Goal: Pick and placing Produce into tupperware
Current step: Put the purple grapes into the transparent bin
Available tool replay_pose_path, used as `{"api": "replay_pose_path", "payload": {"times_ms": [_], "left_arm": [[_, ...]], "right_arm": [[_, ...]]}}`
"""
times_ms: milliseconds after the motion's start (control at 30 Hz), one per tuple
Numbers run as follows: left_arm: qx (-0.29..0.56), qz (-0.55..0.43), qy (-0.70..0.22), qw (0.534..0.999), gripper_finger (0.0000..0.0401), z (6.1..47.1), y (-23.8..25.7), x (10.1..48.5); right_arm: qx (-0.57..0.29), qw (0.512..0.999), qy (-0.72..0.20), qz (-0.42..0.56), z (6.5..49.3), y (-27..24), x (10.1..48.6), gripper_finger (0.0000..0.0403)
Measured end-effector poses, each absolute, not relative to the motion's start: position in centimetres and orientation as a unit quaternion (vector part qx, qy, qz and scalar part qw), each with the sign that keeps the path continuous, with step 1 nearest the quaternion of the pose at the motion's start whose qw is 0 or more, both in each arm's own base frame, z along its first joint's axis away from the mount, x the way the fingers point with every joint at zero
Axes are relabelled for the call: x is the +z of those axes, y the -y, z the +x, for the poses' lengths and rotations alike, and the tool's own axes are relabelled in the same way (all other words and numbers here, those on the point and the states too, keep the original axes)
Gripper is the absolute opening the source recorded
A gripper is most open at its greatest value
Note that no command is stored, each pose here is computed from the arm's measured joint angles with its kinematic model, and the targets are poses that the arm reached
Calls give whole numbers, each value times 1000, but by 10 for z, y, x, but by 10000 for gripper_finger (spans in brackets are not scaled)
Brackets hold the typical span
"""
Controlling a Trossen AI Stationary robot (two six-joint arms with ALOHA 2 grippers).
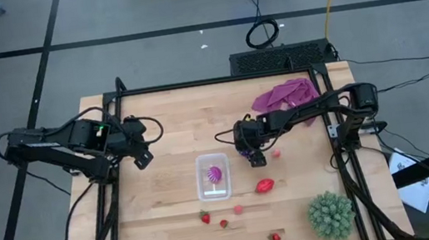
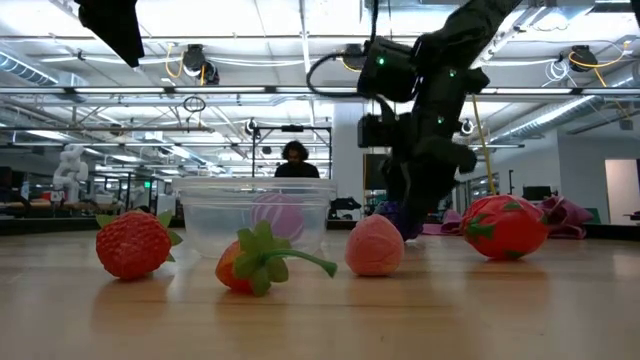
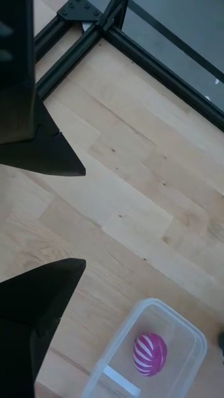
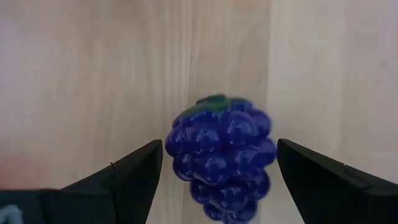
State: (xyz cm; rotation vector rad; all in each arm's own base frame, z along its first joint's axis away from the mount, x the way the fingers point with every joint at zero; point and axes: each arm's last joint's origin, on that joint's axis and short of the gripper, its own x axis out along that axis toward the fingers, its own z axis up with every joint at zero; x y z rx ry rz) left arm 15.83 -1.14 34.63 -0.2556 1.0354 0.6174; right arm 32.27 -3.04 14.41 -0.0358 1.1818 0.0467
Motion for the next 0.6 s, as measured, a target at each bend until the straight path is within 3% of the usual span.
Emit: {"api": "replay_pose_path", "payload": {"times_ms": [433, 600], "left_arm": [[289, -118, -486, 816, 232, 158, 11, 346], [288, -117, -487, 817, 232, 158, 11, 346]], "right_arm": [[29, 830, -556, -28, 325, 31, 139, 306], [28, 830, -556, -28, 325, 31, 139, 287]]}}
